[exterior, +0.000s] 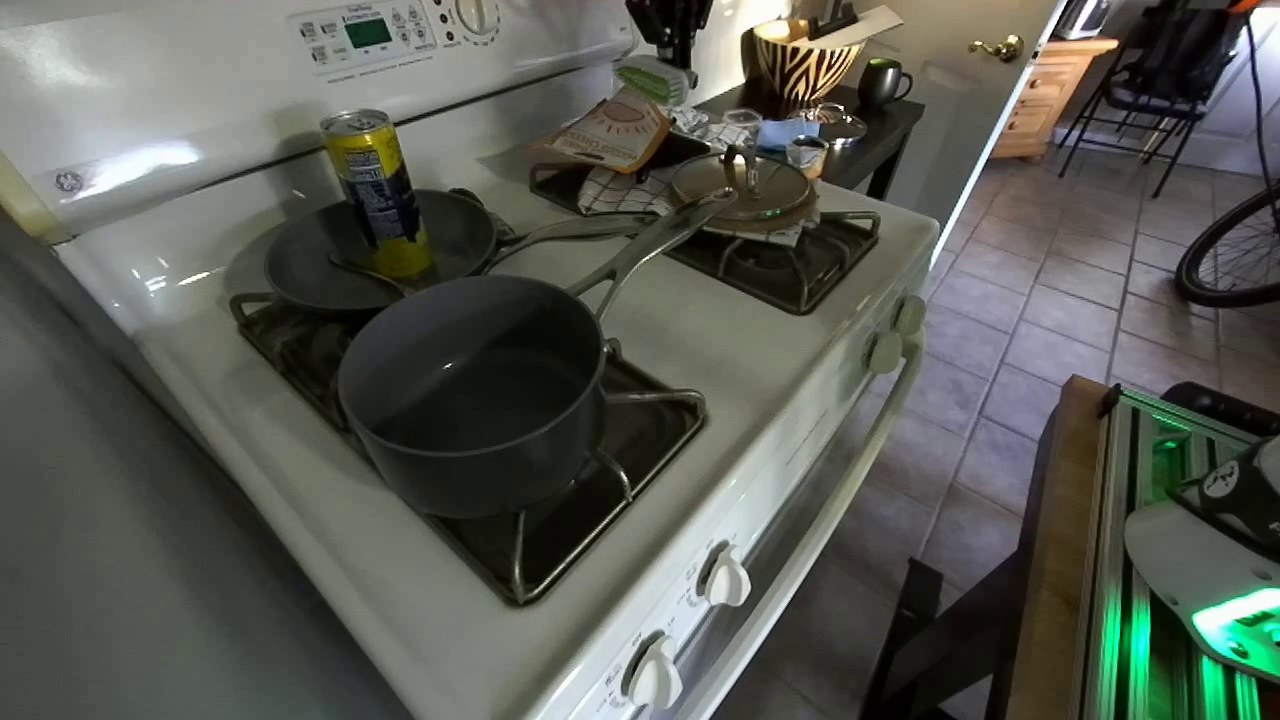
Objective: Move the white and green brush to the right
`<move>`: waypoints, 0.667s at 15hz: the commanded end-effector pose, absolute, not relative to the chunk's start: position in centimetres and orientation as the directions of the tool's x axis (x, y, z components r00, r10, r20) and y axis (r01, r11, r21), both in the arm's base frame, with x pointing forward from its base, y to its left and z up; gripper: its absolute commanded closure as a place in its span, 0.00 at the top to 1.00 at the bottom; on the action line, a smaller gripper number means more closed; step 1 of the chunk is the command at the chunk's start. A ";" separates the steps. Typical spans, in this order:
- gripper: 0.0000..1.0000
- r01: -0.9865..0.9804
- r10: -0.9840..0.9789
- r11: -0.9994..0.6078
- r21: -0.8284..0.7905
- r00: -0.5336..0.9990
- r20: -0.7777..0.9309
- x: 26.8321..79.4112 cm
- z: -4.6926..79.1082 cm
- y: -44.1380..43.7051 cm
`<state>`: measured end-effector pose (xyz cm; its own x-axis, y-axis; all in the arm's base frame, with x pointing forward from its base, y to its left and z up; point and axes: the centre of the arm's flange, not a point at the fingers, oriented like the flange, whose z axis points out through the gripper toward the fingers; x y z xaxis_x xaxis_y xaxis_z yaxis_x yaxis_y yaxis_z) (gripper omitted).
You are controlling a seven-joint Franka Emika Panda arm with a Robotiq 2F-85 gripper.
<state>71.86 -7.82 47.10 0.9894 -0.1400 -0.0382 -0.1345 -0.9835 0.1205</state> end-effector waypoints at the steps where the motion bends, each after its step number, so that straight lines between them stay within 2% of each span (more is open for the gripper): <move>1: 0.05 -0.154 -0.160 -0.974 0.165 0.987 -0.024 76.4 46.9 -5.5; 4: 0.05 -0.121 -0.130 -0.966 0.227 0.991 -0.024 77.8 44.4 -3.7; 10: 0.05 -0.043 -0.068 -0.893 0.448 0.997 -0.040 79.5 38.9 -2.6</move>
